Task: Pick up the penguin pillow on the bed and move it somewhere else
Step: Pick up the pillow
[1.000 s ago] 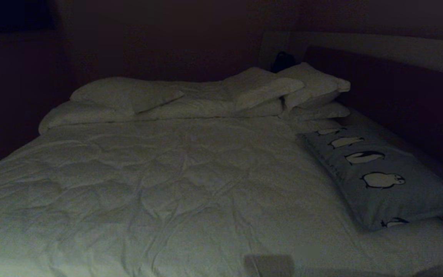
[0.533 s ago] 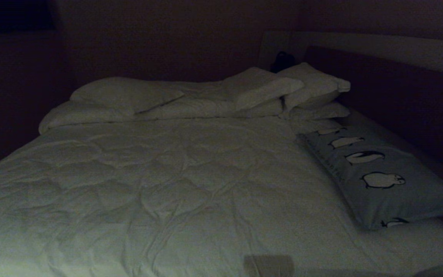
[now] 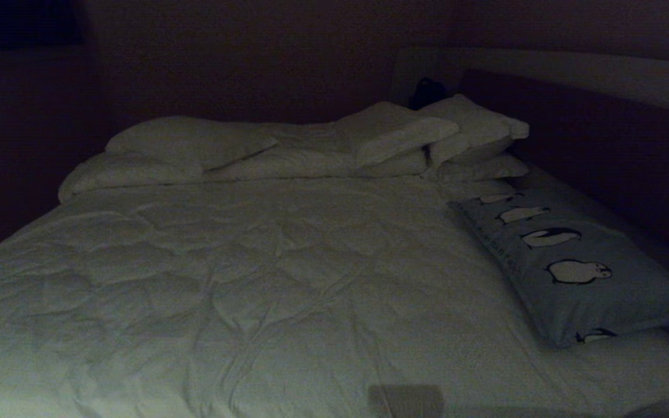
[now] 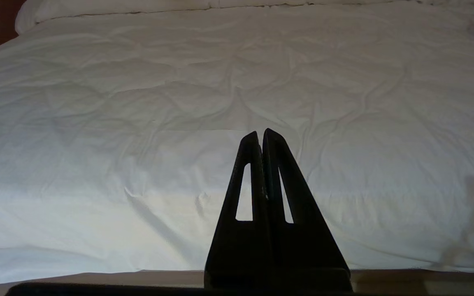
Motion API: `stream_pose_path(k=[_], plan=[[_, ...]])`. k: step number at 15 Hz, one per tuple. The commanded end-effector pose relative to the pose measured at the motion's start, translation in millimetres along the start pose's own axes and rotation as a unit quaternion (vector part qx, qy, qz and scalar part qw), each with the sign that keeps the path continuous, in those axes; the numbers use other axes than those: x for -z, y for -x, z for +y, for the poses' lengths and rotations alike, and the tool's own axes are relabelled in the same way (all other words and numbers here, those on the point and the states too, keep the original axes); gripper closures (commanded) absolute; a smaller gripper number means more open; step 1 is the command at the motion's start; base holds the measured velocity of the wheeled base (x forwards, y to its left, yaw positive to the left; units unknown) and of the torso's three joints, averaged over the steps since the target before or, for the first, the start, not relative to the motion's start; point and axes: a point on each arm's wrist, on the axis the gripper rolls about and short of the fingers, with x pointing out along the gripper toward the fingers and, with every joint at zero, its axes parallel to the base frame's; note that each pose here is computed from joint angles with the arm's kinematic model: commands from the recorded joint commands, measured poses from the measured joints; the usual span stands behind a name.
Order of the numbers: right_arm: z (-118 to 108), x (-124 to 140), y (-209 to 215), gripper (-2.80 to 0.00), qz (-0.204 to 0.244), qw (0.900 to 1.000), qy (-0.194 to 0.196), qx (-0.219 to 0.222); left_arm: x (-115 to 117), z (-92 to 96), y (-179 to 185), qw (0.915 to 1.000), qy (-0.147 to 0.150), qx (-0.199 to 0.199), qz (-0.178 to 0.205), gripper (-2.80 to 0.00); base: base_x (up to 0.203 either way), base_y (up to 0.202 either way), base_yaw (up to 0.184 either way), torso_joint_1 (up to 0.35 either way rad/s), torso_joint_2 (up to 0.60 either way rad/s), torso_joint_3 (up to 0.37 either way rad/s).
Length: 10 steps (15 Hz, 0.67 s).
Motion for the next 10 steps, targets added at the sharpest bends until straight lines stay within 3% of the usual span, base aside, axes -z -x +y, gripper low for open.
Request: stream_pose_path(k=[1, 6, 10], plan=[[0.4, -16.0, 5.0, 0.00, -0.029, 0.999, 0.001, -0.018, 0.0, 0.0, 0.0, 1.0000, 0.000, 0.000, 0.000, 0.00, 0.000, 0.000, 0.000, 0.000, 0.00, 0.000], [-0.6, -85.8, 28.3, 0.00, -0.129, 0.991, 0.013, -0.031, 0.0, 0.0, 0.0, 1.0000, 0.000, 0.000, 0.000, 0.00, 0.000, 0.000, 0.000, 0.000, 0.00, 0.000], [-2.0, -144.9, 29.0, 0.00, -0.158, 0.987, 0.016, -0.028, 0.0, 0.0, 0.0, 1.0000, 0.000, 0.000, 0.000, 0.00, 0.000, 0.000, 0.000, 0.000, 0.00, 0.000]])
